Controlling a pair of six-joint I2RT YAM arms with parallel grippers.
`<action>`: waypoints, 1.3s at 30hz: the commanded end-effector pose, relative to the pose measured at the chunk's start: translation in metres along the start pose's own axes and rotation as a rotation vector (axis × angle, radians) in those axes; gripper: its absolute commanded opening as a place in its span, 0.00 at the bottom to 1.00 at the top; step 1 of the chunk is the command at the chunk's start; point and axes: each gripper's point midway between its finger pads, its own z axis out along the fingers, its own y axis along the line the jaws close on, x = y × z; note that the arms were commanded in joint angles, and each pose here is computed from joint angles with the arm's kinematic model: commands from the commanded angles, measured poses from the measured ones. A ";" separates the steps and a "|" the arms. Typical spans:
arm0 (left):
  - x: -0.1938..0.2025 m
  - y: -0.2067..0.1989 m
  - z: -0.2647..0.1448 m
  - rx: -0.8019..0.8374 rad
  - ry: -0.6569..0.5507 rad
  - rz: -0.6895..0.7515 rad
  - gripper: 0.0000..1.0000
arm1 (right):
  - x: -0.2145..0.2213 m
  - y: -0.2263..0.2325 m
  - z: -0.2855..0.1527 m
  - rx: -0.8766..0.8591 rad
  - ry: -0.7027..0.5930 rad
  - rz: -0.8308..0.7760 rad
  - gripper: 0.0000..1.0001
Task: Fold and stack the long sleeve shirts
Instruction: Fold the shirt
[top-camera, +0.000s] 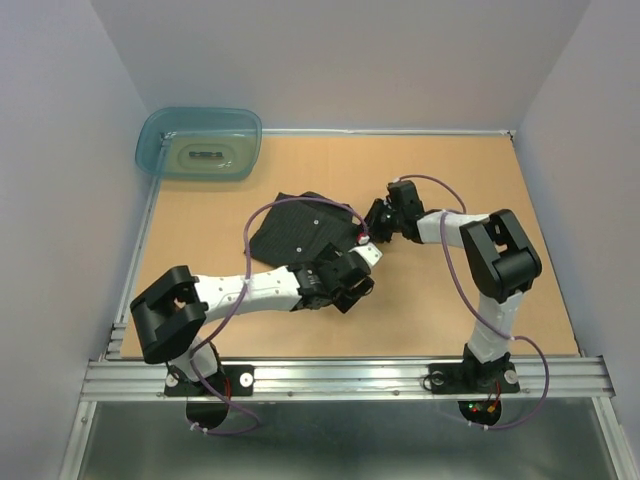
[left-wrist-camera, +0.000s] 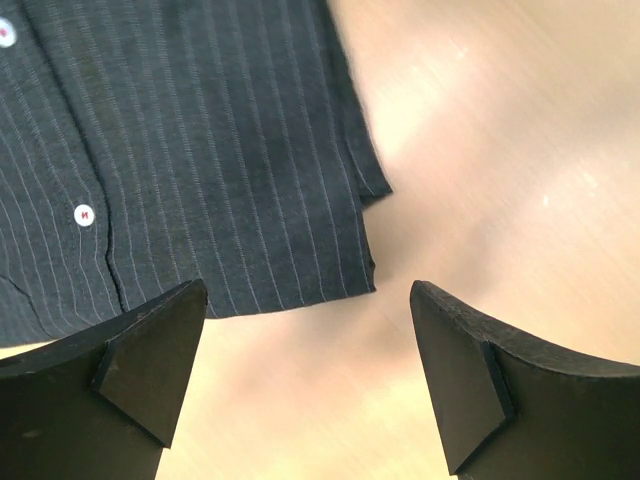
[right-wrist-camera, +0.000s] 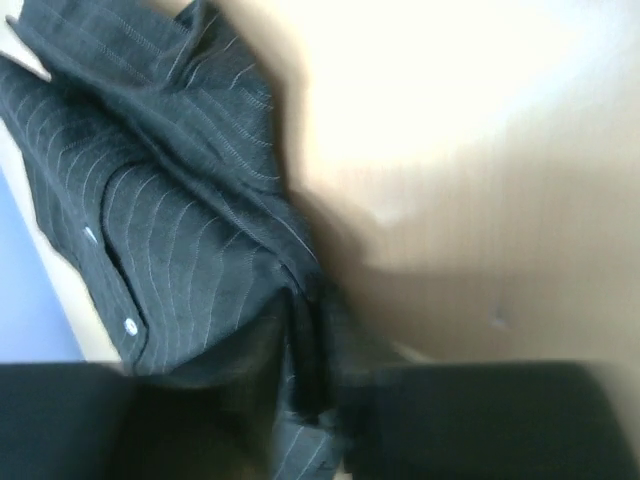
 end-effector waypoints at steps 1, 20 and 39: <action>0.003 -0.003 -0.002 -0.061 0.050 0.196 0.95 | -0.019 0.016 -0.012 -0.040 -0.017 -0.060 0.42; 0.045 -0.005 0.040 -0.237 0.206 0.433 0.59 | -0.030 0.000 -0.096 -0.036 -0.159 -0.031 0.82; -0.013 -0.034 0.005 -0.059 0.019 0.147 0.01 | 0.014 0.011 -0.125 -0.339 -0.154 0.311 1.00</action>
